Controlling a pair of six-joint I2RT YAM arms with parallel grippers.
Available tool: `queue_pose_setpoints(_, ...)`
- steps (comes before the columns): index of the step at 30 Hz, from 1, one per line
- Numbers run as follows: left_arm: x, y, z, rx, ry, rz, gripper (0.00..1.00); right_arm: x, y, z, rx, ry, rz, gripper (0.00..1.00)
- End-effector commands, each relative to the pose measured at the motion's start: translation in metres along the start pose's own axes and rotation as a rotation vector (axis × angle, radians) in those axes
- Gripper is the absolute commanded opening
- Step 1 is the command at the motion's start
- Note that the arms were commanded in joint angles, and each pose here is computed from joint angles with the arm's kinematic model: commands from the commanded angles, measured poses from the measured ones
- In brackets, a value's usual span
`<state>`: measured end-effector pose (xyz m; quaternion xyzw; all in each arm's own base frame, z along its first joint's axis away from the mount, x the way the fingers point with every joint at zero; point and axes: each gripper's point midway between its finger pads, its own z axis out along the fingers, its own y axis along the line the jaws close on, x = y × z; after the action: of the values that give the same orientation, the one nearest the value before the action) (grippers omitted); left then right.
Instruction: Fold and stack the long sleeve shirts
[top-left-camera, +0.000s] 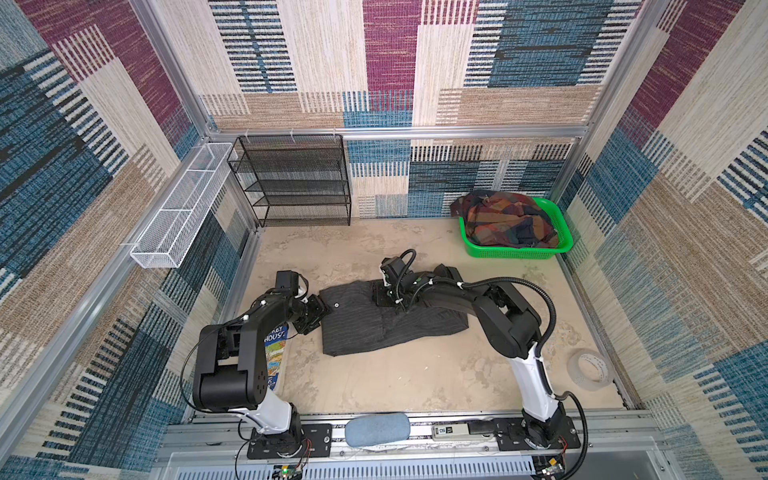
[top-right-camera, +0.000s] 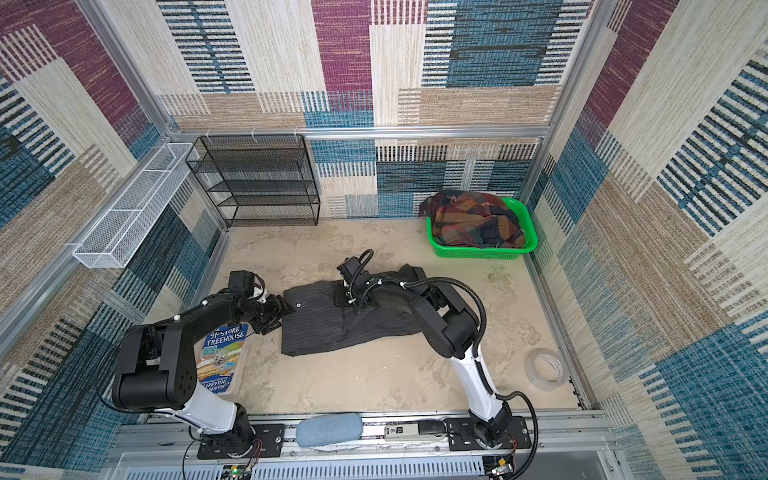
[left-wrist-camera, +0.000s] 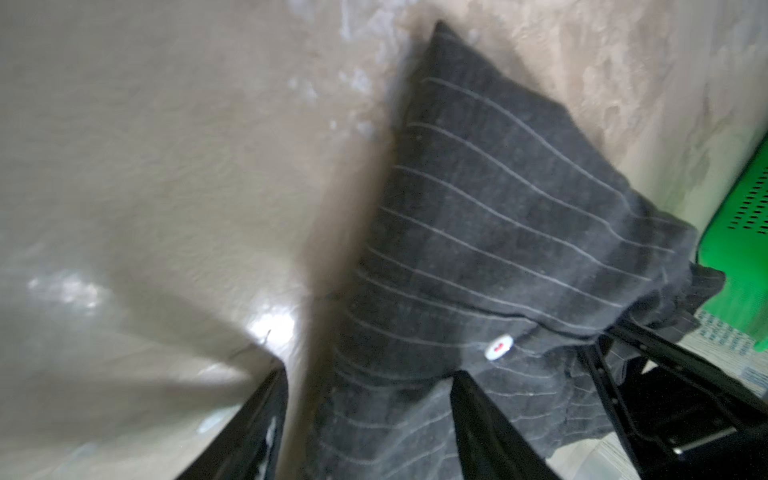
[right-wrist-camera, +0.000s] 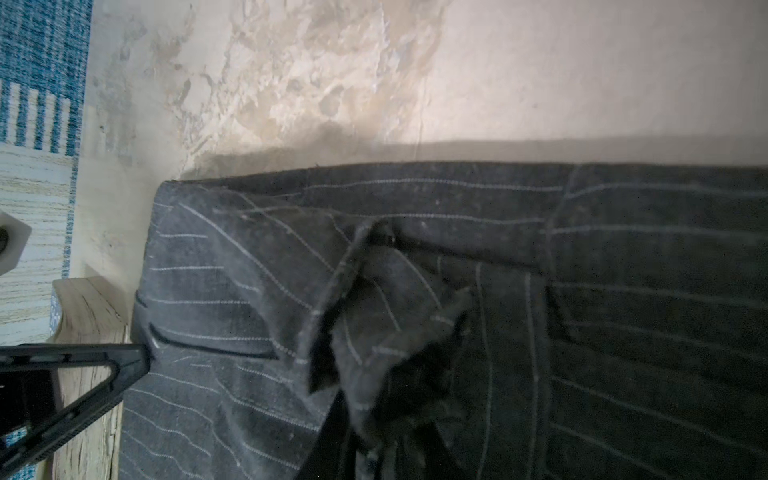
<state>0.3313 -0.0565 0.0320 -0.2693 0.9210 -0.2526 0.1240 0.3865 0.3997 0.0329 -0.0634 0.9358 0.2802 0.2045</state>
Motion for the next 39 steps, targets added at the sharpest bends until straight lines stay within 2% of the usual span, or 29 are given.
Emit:
queue_pose_setpoints(1, 0.001, -0.001, 0.008, 0.035, -0.012, 0.029, 0.65, 0.025, -0.027, 0.010, 0.088, 0.083, 0.037, 0.20)
queue_pose_setpoints(6, 0.008, -0.016, 0.011, 0.122, -0.012, 0.065, 0.58, 0.031, -0.035, 0.015, 0.105, 0.100, 0.054, 0.20)
queue_pose_setpoints(9, 0.011, -0.024, 0.009, 0.169, -0.018, 0.080, 0.47, 0.032, -0.037, 0.017, 0.109, 0.103, 0.061, 0.19)
queue_pose_setpoints(15, 0.003, -0.030, -0.007, 0.150, -0.081, 0.095, 0.01, 0.023, -0.030, 0.011, 0.091, 0.078, 0.061, 0.20)
queue_pose_setpoints(21, -0.006, -0.028, -0.037, 0.026, -0.116, 0.121, 0.00, -0.009, -0.004, -0.036, 0.062, -0.028, 0.018, 0.32)
queue_pose_setpoints(27, -0.008, -0.032, -0.063, -0.035, -0.129, 0.148, 0.00, -0.023, 0.009, -0.087, 0.053, -0.101, -0.035, 0.36)
queue_pose_setpoints(35, -0.011, -0.050, -0.089, -0.144, -0.142, 0.230, 0.00, 0.009, -0.004, -0.089, 0.032, -0.057, -0.061, 0.34)
queue_pose_setpoints(39, -0.008, -0.061, -0.096, -0.242, -0.141, 0.294, 0.00, 0.015, 0.013, -0.087, -0.047, -0.061, -0.078, 0.32)
